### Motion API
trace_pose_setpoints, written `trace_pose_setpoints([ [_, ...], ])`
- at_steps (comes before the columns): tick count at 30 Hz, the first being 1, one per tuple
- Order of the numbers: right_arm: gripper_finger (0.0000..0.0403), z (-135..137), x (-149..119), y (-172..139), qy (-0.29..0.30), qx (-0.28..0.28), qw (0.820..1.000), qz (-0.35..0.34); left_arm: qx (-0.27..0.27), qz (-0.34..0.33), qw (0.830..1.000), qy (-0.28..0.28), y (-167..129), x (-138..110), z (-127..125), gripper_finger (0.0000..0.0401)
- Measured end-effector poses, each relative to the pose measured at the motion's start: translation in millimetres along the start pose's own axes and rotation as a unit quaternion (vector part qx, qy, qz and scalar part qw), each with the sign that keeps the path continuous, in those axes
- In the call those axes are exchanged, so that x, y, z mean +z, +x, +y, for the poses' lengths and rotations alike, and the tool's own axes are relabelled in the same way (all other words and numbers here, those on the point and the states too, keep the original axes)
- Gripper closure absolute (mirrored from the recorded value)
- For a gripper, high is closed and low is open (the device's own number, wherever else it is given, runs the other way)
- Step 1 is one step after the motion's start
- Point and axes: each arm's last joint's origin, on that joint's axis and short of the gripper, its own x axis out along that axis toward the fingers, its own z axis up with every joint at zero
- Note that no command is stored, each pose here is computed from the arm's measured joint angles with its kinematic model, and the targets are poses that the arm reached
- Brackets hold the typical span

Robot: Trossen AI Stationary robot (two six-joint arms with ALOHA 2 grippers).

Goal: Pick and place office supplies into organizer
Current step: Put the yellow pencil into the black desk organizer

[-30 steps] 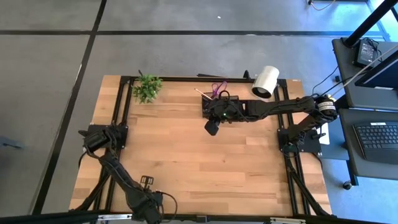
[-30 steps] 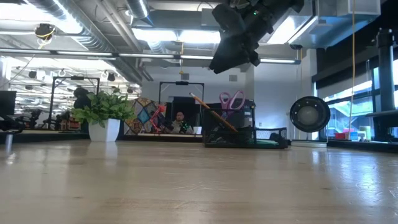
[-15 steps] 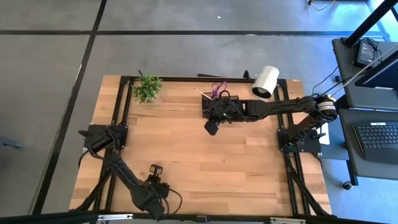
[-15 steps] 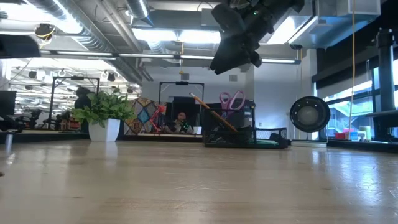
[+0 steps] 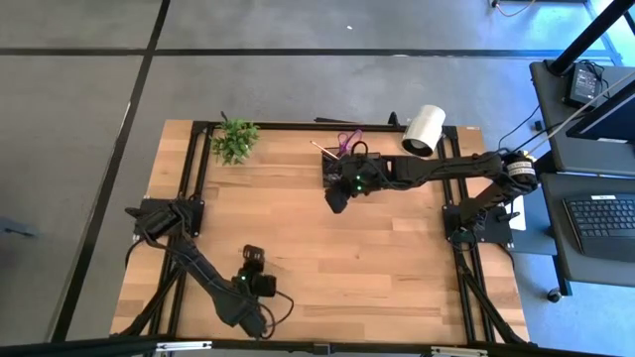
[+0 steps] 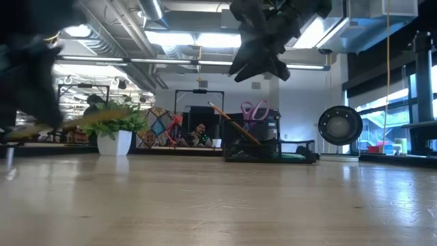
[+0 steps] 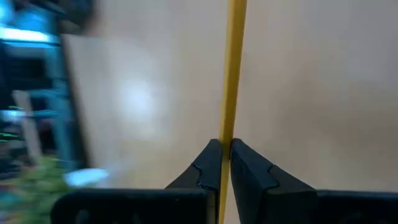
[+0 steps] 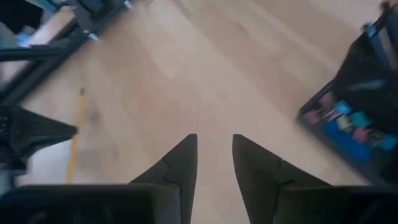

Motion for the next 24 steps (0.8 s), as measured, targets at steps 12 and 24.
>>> trace_pose_setpoints([
  [12,0.0297,-10,24,-1,0.097,0.131,0.987,0.011,0.231,-0.062,0.956,0.170,2,2,37,0.0382],
  [24,0.0297,0,36,-4,0.083,0.191,0.977,-0.043,0.345,-0.052,0.895,0.277,19,17,67,0.0382],
])
